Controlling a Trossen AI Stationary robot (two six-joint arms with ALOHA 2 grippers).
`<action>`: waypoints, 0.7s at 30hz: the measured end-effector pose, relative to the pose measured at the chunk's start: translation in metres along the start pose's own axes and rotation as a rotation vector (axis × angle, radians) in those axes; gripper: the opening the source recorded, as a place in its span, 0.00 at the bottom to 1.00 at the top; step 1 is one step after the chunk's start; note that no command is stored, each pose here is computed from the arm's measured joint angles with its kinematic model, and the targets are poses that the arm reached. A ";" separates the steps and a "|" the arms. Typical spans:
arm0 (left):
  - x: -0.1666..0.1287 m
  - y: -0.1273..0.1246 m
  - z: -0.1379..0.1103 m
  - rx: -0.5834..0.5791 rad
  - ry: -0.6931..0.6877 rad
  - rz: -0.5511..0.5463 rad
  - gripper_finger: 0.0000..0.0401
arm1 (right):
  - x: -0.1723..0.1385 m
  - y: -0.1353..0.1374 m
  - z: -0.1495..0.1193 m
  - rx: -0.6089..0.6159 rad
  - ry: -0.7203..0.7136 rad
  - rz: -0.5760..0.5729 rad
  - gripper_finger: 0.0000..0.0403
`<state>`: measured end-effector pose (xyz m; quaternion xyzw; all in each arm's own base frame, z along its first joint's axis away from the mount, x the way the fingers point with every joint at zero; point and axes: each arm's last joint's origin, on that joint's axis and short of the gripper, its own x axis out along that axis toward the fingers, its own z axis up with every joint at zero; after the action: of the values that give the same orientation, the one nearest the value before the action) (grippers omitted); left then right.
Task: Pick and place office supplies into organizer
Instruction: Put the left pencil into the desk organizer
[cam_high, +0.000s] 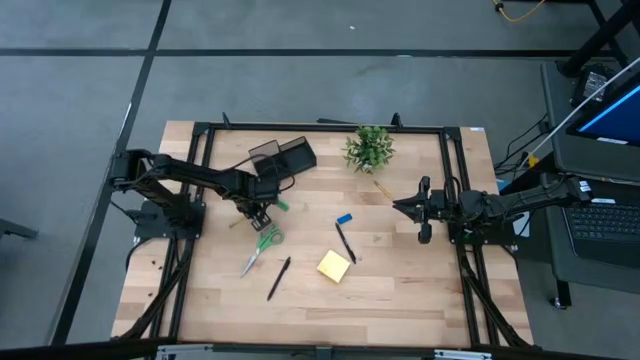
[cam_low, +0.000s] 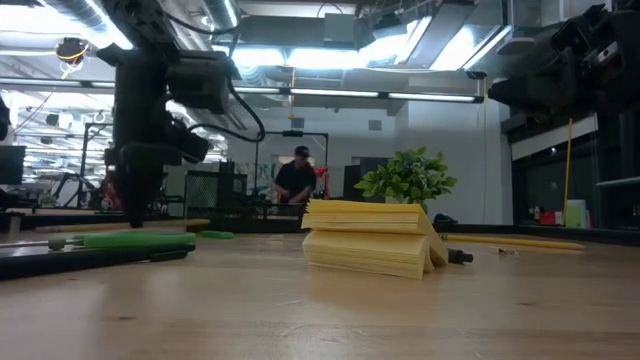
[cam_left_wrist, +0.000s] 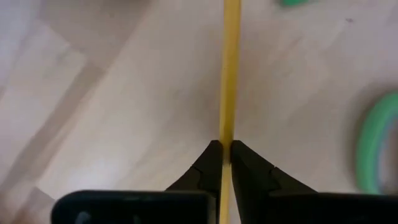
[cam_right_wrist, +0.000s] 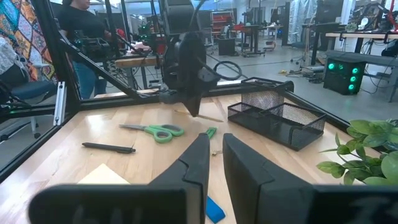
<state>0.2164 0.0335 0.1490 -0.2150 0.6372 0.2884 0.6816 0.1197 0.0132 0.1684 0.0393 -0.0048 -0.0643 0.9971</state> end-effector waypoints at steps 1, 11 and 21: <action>-0.001 0.001 -0.001 0.000 0.004 0.005 0.05 | 0.000 0.000 0.000 0.000 0.000 0.000 0.12; -0.007 0.004 -0.004 -0.002 0.005 0.006 0.06 | 0.000 0.000 0.000 0.000 0.000 0.000 0.12; -0.024 -0.003 0.008 0.111 -0.049 -0.023 0.06 | 0.000 0.000 0.000 0.000 0.000 0.000 0.12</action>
<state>0.2240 0.0333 0.1731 -0.1771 0.6327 0.2500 0.7112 0.1197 0.0132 0.1684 0.0392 -0.0049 -0.0642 0.9972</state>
